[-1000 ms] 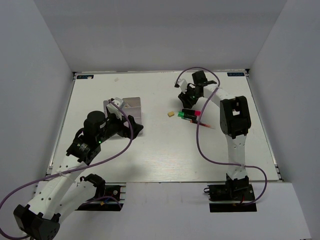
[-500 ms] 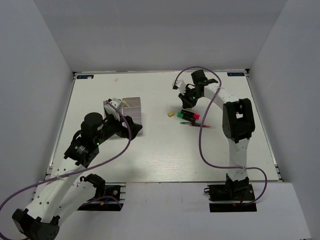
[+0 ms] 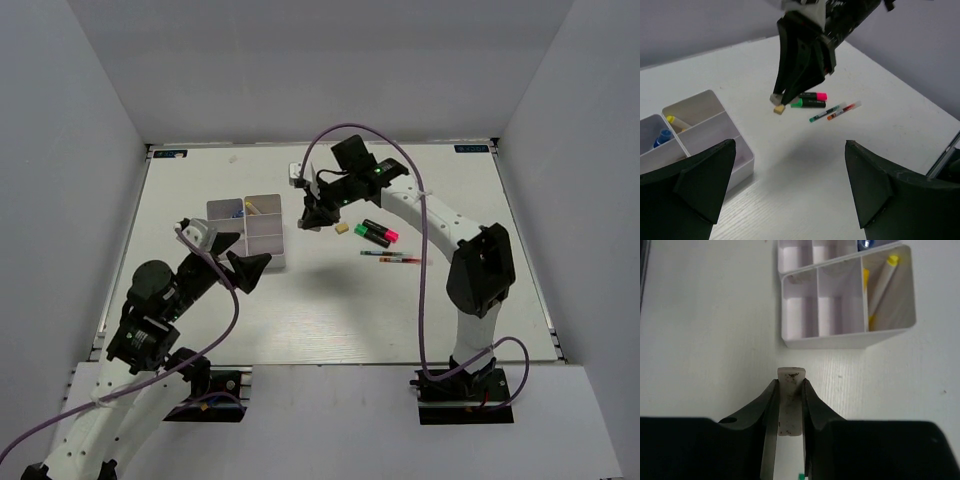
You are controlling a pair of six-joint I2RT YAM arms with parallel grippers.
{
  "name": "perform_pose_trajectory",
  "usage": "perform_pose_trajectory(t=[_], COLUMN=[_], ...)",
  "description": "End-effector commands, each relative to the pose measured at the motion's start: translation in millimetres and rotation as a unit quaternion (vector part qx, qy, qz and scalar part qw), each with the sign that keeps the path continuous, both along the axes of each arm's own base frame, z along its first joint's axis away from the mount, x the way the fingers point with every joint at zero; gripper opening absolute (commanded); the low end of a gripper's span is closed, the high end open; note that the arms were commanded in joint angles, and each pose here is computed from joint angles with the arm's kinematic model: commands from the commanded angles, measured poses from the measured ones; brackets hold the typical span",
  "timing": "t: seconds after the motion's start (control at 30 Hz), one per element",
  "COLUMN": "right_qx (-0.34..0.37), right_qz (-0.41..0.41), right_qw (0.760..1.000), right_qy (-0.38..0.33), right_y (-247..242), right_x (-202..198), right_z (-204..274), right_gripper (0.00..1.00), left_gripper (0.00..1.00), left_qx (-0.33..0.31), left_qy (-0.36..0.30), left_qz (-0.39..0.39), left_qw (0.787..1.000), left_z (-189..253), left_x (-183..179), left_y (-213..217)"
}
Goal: Sort the stationery into containers
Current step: Pick up the stationery from the center of the board, then place the stationery in the storage box.
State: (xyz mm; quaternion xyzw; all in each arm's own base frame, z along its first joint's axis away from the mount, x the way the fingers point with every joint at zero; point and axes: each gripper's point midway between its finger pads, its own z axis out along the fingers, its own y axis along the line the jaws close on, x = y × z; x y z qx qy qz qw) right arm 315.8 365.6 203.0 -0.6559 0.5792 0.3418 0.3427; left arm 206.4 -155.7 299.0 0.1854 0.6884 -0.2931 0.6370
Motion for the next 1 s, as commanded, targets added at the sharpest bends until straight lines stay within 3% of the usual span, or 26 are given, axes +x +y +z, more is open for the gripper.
perform_pose_trajectory(t=[0.0,0.43,0.67,0.97], right_qx=[0.041,0.06,0.065,0.058], right_qz=[0.034,0.082,0.065,0.042], right_qw=[0.998,0.995,0.995,0.994], right_qy=[0.027,0.004,-0.034,-0.078], right_y=[30.4,112.2,129.1,137.0], right_x=[-15.4,-10.1,14.1,39.2], right_z=[19.2,0.6,-17.9,-29.1], right_gripper=[0.0,0.01,0.03,0.13], left_gripper=[1.0,1.0,1.0,1.0], left_qx=[-0.01,-0.009,-0.009,-0.009], left_qy=[-0.032,-0.042,-0.042,-0.042], left_qz=[-0.008,-0.025,-0.025,-0.025], left_qw=[0.999,0.999,0.999,0.999], left_z=[9.0,12.0,12.0,12.0], left_x=[-3.9,-10.4,-10.4,-10.4], left_y=[0.7,-2.4,-2.4,-2.4])
